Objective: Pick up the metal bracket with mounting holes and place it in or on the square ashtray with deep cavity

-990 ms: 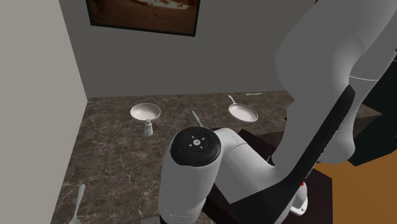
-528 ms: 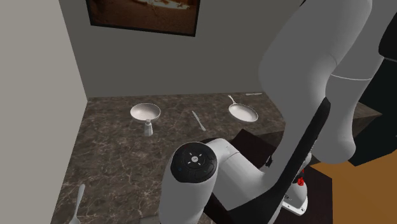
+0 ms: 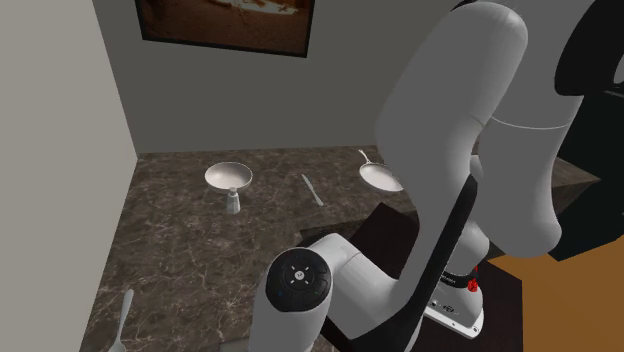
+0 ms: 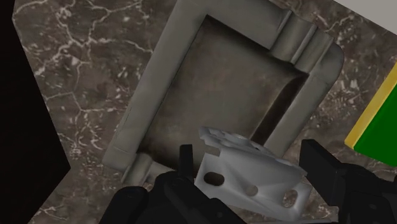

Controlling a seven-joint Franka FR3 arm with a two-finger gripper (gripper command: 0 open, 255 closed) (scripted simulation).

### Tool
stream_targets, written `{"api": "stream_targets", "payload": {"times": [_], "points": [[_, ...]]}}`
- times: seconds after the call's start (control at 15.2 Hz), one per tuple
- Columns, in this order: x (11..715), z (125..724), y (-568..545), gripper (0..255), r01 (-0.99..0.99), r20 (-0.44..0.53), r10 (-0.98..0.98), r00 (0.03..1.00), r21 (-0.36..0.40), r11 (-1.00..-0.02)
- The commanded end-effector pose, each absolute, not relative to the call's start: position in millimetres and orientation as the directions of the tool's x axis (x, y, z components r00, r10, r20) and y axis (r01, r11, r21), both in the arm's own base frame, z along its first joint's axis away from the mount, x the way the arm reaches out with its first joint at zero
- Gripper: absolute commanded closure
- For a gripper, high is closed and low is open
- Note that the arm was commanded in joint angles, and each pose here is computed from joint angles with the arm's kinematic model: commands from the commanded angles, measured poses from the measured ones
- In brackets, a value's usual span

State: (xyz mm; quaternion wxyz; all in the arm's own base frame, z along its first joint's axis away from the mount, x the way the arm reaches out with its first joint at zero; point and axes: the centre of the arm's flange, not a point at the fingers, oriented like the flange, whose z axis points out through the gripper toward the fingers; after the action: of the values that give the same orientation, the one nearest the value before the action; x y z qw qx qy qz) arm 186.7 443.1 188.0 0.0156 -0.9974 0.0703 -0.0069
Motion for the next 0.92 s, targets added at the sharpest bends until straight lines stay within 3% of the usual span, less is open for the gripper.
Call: {"api": "stream_targets", "payload": {"times": [0.0, 0.59, 0.66, 0.86], "points": [[187.2, 177.7, 442.6, 255, -0.140, 0.012, -0.140, 0.990, -0.032, -0.990], [187.2, 168.3, 442.6, 255, -0.140, 0.012, -0.140, 0.990, -0.032, -0.990], [187.2, 168.3, 442.6, 0, -0.140, 0.012, -0.140, 0.990, -0.032, -0.990], [187.2, 168.3, 442.6, 0, -0.140, 0.012, -0.140, 0.990, -0.032, -0.990]]}}
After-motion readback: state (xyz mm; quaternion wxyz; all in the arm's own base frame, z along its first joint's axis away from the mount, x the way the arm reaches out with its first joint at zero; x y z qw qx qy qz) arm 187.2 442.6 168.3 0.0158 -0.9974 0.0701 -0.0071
